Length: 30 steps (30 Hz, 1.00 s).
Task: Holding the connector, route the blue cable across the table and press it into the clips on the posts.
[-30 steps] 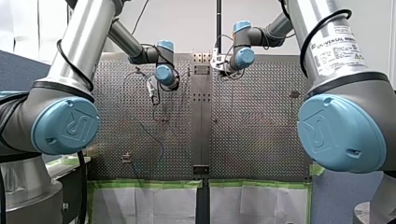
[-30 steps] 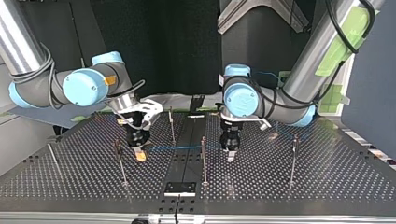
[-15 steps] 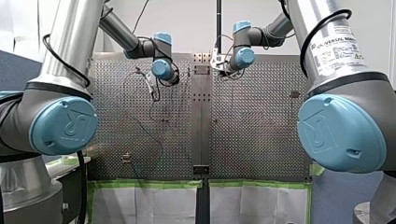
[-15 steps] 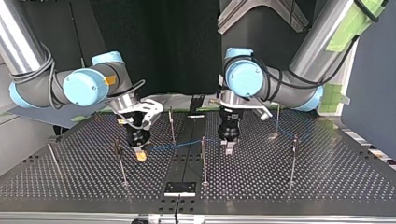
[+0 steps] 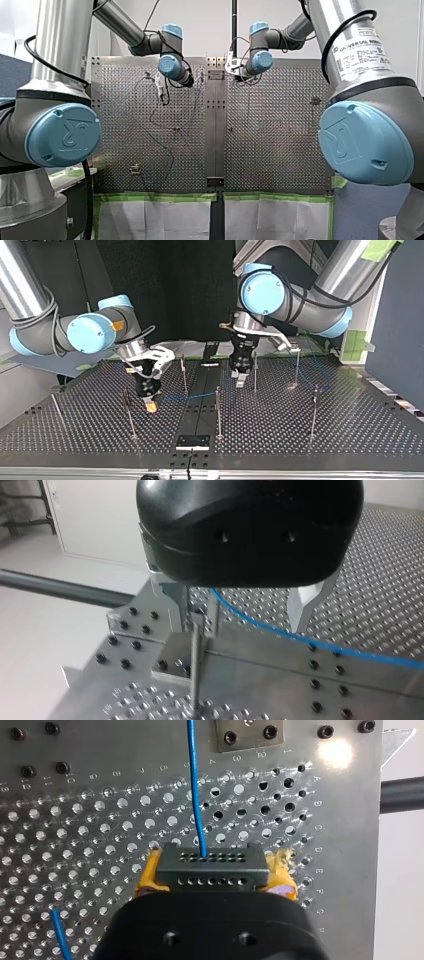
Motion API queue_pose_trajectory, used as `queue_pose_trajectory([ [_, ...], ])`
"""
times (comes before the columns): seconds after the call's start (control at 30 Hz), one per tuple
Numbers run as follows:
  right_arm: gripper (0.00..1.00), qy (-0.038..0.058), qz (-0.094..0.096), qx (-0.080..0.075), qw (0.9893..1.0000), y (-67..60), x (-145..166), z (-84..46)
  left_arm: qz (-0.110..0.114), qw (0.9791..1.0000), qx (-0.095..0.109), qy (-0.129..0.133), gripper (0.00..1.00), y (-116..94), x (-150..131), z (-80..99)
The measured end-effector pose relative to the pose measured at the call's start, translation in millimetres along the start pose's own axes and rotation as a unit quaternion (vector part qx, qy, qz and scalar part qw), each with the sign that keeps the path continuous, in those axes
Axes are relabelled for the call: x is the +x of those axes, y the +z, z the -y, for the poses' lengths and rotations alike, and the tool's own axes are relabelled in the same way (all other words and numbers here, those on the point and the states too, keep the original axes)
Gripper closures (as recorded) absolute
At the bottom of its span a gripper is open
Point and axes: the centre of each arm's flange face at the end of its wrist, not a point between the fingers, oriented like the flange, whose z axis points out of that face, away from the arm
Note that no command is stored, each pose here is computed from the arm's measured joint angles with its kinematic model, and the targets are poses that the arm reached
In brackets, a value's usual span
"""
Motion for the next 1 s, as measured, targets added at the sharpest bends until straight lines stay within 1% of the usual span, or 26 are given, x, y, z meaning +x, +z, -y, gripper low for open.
queue_pose_trajectory([
  [0.1, 1.0, -0.0001, 0.0, 0.0, 1.0, -0.4, 0.9, -0.2, 0.008, 0.9999, 0.007, 0.0, 0.0, -9.2, -9.6, 5.8],
  [0.33, 1.0, 0.0004, -0.001, 0.0, 1.0, -1.1, 2.3, -0.2, 0.024, 0.9994, 0.023, 0.013, 0.0, -25.2, -27.3, 19.6],
  [0.47, 1.0, 0.0004, -0.002, -0.001, 1.0, -1.3, 3.5, -0.8, 0.028, 0.9987, 0.035, 0.022, 0.0, -32.2, -30.2, 30.4],
  [0.63, 1.0, -0.0001, -0.008, 0.0, 1.0, -4.2, 10.6, 0.3, 0.028, 0.9981, 0.05, 0.025, 0.0, -40.4, -28.1, 44.8],
  [0.73, 1.0, -0.0006, -0.013, 0.001, 0.9999, -7.7, 18.5, 1.7, 0.029, 0.9977, 0.057, 0.024, 0.0, -44.4, -27.1, 52.5],
  [0.83, 1.0, -0.0008, -0.018, 0.001, 0.9998, -11.5, 26.4, 2.7, 0.033, 0.9975, 0.059, 0.022, 0.0, -46.2, -28.1, 58.6],
  [0.9, 1.0, 0.0003, -0.019, 0.0, 0.9998, -13.3, 29.3, 2.9, 0.034, 0.9974, 0.06, 0.021, 0.0, -45.4, -28.7, 62.1],
  [1.0, 1.0, 0.0024, -0.019, 0.0, 0.9998, -15.3, 31.7, 3.3, 0.03, 0.9974, 0.061, 0.023, 0.0, -41.0, -26.8, 69.2],
])
